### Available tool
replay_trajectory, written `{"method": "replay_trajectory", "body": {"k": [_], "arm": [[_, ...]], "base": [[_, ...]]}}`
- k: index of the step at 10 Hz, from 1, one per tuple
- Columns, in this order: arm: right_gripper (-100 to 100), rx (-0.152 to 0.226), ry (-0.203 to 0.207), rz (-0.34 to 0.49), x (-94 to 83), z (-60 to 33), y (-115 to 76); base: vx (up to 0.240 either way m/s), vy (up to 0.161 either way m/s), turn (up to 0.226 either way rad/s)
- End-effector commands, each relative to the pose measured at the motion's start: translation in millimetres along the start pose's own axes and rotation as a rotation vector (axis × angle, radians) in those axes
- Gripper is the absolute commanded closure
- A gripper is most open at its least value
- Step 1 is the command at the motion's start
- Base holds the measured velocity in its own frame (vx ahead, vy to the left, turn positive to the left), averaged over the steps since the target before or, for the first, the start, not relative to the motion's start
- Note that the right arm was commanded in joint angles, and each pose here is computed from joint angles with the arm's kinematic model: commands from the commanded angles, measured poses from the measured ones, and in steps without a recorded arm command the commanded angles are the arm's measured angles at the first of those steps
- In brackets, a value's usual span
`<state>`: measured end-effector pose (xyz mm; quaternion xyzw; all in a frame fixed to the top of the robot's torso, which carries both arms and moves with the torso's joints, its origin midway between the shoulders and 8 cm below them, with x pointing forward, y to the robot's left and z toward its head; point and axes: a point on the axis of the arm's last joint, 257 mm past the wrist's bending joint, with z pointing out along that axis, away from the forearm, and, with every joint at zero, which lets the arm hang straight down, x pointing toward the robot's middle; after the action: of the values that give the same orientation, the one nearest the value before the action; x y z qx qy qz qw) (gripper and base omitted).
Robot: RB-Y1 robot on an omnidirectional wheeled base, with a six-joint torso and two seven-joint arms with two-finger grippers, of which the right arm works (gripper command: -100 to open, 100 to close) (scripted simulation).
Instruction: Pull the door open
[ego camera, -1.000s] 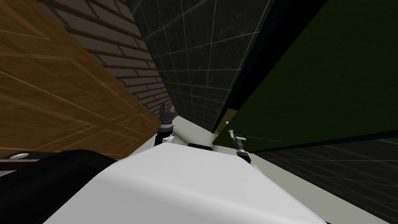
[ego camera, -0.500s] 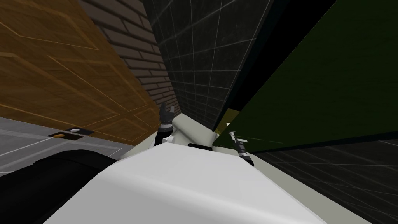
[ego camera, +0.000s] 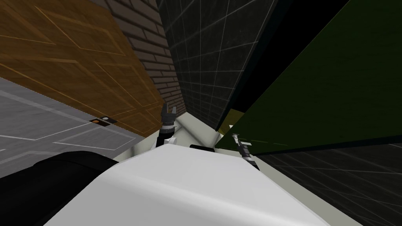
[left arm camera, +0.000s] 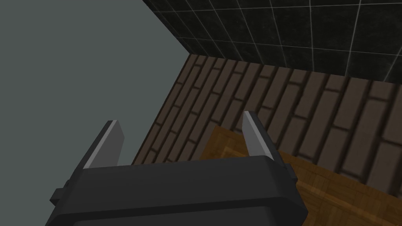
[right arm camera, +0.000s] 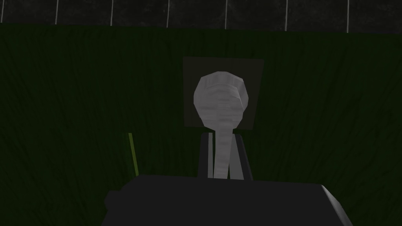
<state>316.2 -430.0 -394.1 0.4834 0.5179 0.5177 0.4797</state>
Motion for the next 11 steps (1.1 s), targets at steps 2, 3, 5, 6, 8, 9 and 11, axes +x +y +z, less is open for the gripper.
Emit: {"method": "replay_trajectory", "body": {"k": [2,3,5,6,8,9,11], "arm": [[100,-0.003,0.001,-0.003,-5.4,-9.7,0.9],[100,-0.003,0.003,-0.004,-6.1,-12.6,1.2],[100,0.001,0.012,0.002,-0.2,-13.7,-2.3],[100,0.001,0.013,0.001,-0.8,-15.4,-2.0],[100,0.000,0.016,0.000,-2.1,-19.3,-1.2],[100,-0.001,0.017,-0.001,-2.9,-21.4,-0.8],[100,-0.002,0.020,-0.002,-4.2,-25.6,0.1]], "base": [[-0.147,-0.042,0.085],[-0.181,-0.083,0.169],[-0.106,-0.044,0.106],[-0.206,-0.088,0.213],[-0.226,-0.074,0.153],[-0.210,-0.073,0.158],[-0.197,-0.061,0.174]]}}
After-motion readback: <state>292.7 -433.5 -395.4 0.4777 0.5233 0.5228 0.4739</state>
